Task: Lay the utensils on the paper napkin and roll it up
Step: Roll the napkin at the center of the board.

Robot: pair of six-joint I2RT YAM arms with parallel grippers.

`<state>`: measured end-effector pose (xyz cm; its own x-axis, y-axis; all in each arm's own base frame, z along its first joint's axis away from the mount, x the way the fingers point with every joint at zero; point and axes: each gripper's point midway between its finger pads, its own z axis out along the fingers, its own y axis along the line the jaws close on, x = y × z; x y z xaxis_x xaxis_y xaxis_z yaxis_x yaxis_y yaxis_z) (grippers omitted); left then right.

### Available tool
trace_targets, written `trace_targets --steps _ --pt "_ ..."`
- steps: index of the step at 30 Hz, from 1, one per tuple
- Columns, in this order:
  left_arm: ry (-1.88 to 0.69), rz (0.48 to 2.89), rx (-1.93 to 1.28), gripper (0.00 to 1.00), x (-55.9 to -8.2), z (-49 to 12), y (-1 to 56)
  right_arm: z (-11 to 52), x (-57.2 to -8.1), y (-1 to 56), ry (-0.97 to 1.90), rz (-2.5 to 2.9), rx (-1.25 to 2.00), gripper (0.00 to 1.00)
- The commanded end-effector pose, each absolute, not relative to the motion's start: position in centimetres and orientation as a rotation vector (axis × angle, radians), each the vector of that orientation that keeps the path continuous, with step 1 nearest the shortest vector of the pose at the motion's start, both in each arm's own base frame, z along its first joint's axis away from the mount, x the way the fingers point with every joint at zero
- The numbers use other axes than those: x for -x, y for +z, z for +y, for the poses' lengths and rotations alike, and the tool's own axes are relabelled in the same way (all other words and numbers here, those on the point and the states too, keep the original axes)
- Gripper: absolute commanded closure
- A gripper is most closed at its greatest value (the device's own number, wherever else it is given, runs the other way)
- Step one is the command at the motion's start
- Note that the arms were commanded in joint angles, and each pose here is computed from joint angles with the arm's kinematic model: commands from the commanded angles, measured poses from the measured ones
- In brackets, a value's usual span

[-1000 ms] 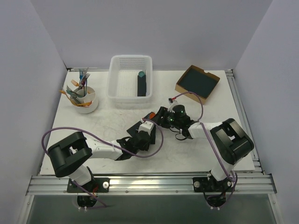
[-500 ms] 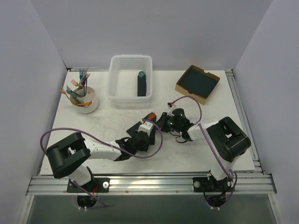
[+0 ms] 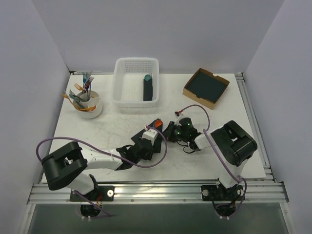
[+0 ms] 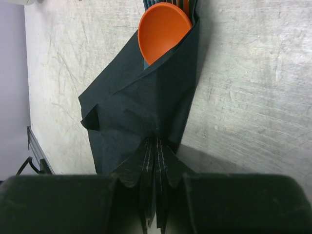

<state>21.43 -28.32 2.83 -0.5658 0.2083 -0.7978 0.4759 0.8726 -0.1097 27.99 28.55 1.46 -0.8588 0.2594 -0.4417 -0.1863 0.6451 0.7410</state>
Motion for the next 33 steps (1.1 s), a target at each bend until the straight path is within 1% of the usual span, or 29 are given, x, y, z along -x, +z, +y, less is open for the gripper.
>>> trace_targets --steps 1,6,12,14,19,24,26,27,29,31,33 --pt "-0.439 2.174 -0.519 0.58 -20.6 -28.4 3.7 28.4 -27.2 0.8 1.1 2.354 -0.065 1.0" --pt "-0.444 2.163 -0.514 0.58 -20.4 -27.8 4.5 28.8 -26.3 0.7 1.054 2.36 -0.058 1.0" --pt "-0.438 2.166 -0.507 0.51 -20.3 -27.4 6.2 29.0 -26.0 0.7 0.963 2.359 -0.077 1.0" --pt "-0.441 2.144 -0.484 0.49 -20.7 -27.6 8.0 29.1 -26.0 0.7 0.959 2.355 -0.077 1.0" --pt "-0.397 2.111 -0.467 0.48 -21.3 -26.9 11.1 29.3 -25.9 0.9 0.963 2.351 -0.075 1.0" --pt "-0.398 2.083 -0.488 0.47 -22.0 -27.9 12.3 29.4 -25.9 0.9 0.96 2.352 -0.074 1.0" --pt "-0.402 2.094 -0.502 0.45 -22.0 -28.4 11.8 29.5 -25.9 1.0 0.961 2.351 -0.07 1.0" --pt "-0.411 2.091 -0.502 0.4 -22.1 -28.8 11.9 29.4 -25.9 1.0 0.961 2.351 -0.074 1.0" --pt "-0.4 2.111 -0.515 0.33 -22.2 -29.1 11.0 29.4 -25.9 1.0 0.962 2.351 -0.075 1.0" --pt "-0.385 2.124 -0.525 0.31 -22.3 -29.4 10.1 29.5 -25.8 1.0 0.966 2.352 -0.075 1.0" --pt "-0.379 2.128 -0.531 0.31 -22.4 -29.7 9.5 29.4 -25.8 0.9 0.965 2.354 -0.076 1.0"
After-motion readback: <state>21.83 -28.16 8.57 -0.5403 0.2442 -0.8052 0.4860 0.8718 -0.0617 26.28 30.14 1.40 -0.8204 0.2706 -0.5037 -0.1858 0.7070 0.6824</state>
